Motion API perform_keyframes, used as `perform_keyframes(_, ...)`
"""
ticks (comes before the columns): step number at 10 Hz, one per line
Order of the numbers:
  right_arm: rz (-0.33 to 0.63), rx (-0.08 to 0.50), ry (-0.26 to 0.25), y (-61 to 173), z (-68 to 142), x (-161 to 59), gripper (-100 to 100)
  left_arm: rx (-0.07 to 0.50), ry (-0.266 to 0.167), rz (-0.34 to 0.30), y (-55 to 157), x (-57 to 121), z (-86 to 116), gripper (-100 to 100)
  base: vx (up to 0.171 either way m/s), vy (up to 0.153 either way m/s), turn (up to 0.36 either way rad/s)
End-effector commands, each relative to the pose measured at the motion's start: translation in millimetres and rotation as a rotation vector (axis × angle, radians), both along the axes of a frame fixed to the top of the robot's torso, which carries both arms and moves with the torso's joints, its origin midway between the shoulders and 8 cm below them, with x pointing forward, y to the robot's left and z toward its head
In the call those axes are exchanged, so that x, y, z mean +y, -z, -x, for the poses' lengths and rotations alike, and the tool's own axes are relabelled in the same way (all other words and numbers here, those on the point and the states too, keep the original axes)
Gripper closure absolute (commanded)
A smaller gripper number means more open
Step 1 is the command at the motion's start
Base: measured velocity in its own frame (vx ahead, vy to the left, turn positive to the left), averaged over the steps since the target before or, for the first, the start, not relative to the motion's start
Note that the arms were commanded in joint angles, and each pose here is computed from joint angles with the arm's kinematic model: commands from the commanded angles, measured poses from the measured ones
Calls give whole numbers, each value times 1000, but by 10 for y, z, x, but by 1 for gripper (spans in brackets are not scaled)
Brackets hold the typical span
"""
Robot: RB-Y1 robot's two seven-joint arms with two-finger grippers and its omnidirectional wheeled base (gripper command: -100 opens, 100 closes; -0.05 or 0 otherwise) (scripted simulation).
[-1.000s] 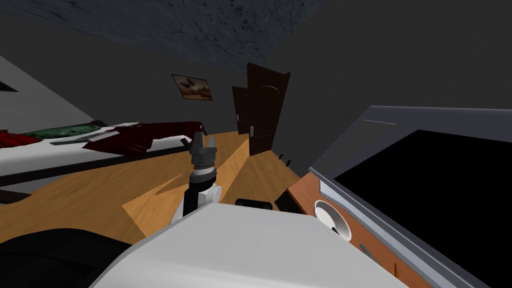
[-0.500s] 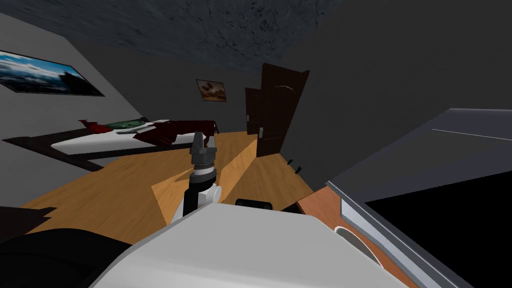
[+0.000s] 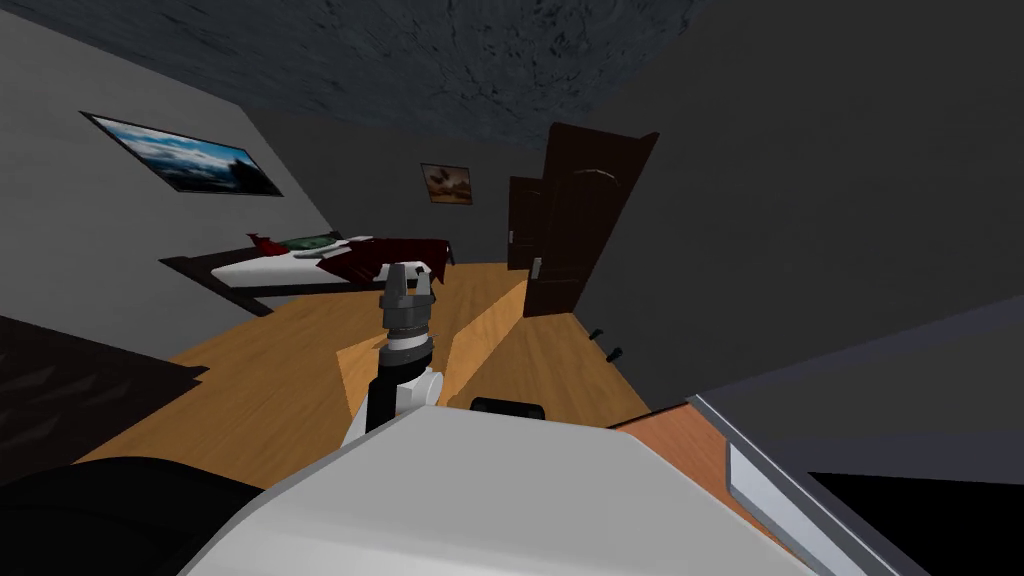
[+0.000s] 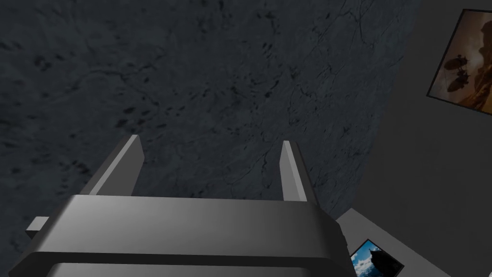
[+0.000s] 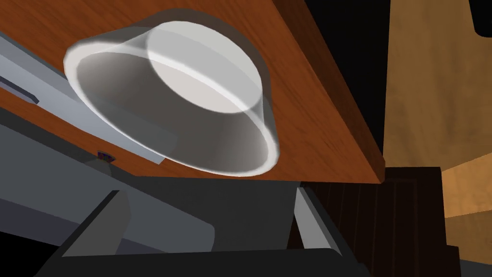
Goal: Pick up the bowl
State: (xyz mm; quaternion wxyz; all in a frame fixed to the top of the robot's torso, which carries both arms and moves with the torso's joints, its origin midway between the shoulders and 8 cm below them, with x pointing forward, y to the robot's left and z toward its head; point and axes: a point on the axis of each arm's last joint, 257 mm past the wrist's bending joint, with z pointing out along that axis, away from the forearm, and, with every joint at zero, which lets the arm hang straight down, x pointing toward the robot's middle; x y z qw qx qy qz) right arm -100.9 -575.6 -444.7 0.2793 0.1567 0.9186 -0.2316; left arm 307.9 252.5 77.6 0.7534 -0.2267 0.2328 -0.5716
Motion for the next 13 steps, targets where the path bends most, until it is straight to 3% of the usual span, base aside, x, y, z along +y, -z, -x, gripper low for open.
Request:
perform_keyframes(1,2,44,10,58,200,-12,-100,0,0,0,0,0,0,0,80,4,105)
perform_keyframes(2,7,96,20,102,418,-8,-100,0,0,0,0,0,0,0,66,-2,229)
perform_keyframes(3,2,101,26,121,458,5,-100,0,0,0,0,0,0,0,43,-13,100)
perform_keyframes(5,0,195,48,214,869,67,-100,0,0,0,0,0,0,0,58,-9,274)
perform_keyframes(6,-7,201,56,237,920,88,-100,0,0,0,0,0,0,0,65,-14,90)
perform_keyframes(10,-50,342,106,450,1598,406,-100,0,0,0,0,0,0,0,63,-18,233)
perform_keyframes(12,-50,342,106,450,1598,406,-100,0,0,0,0,1,0,0,30,-19,11)
perform_keyframes(13,-64,365,117,501,1711,502,-100,0,0,0,0,1,0,0,19,-13,113)
